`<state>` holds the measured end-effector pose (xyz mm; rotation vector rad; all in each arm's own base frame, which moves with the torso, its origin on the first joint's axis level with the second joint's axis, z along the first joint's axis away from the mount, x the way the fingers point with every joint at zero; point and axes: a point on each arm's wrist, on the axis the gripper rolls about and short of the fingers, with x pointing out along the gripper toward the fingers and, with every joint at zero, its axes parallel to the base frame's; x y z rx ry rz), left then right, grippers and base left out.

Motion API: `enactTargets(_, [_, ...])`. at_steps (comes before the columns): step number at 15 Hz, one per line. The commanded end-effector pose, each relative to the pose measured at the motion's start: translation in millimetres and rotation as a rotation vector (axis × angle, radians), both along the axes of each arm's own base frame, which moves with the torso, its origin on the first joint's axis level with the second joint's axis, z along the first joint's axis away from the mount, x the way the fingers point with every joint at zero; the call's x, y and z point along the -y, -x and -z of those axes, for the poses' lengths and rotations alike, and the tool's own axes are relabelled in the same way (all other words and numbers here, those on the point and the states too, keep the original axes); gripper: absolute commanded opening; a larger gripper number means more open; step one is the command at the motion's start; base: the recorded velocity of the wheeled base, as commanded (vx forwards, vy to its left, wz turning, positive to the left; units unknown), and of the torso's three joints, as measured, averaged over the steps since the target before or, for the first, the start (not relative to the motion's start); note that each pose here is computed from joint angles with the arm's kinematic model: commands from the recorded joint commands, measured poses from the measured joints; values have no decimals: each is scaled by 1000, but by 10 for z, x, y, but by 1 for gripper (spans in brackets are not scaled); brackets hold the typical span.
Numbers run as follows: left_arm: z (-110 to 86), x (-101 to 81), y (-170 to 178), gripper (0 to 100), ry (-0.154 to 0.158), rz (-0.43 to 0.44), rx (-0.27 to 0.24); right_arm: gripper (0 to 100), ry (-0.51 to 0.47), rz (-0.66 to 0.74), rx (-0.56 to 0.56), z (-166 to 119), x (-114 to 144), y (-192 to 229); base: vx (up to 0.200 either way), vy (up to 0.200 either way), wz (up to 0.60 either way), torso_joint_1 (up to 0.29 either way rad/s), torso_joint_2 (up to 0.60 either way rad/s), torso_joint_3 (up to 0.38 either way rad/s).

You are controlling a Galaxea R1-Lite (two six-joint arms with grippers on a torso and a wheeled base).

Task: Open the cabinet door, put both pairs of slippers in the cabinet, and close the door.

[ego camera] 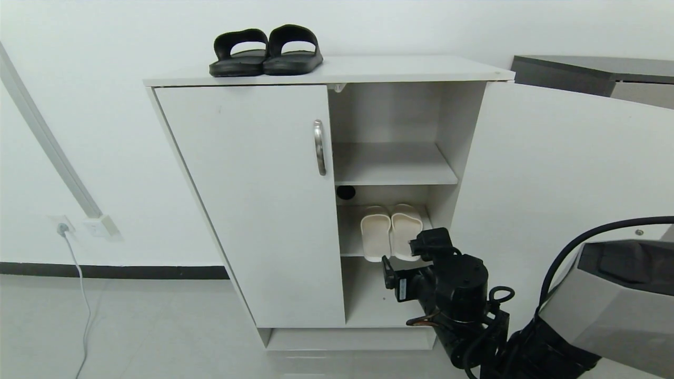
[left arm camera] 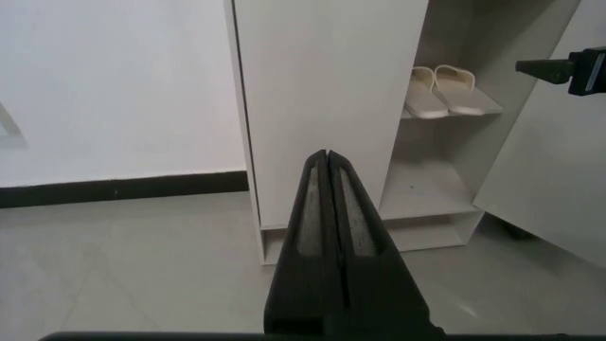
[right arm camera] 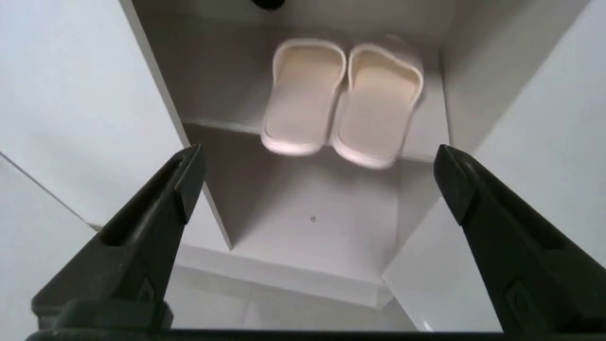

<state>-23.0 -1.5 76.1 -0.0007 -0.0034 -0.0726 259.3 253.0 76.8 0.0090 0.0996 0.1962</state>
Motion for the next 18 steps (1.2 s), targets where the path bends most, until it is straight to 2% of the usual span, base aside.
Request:
enactTargets(1, [0, 0, -2, 0, 1, 1, -2, 100, 12, -2, -5, 28, 2, 8, 0, 200, 0, 12, 2, 2])
enactTargets(15, [0, 0, 0, 0, 2, -2, 0, 100, 8, -4, 4, 81, -12, 3, 0, 200, 0, 2, 4, 4])
enactTargets(18, [0, -1, 0, 0, 2, 0, 0, 100, 2, -6, 9, 93, -13, 2, 0, 0, 0, 0, 0, 0])
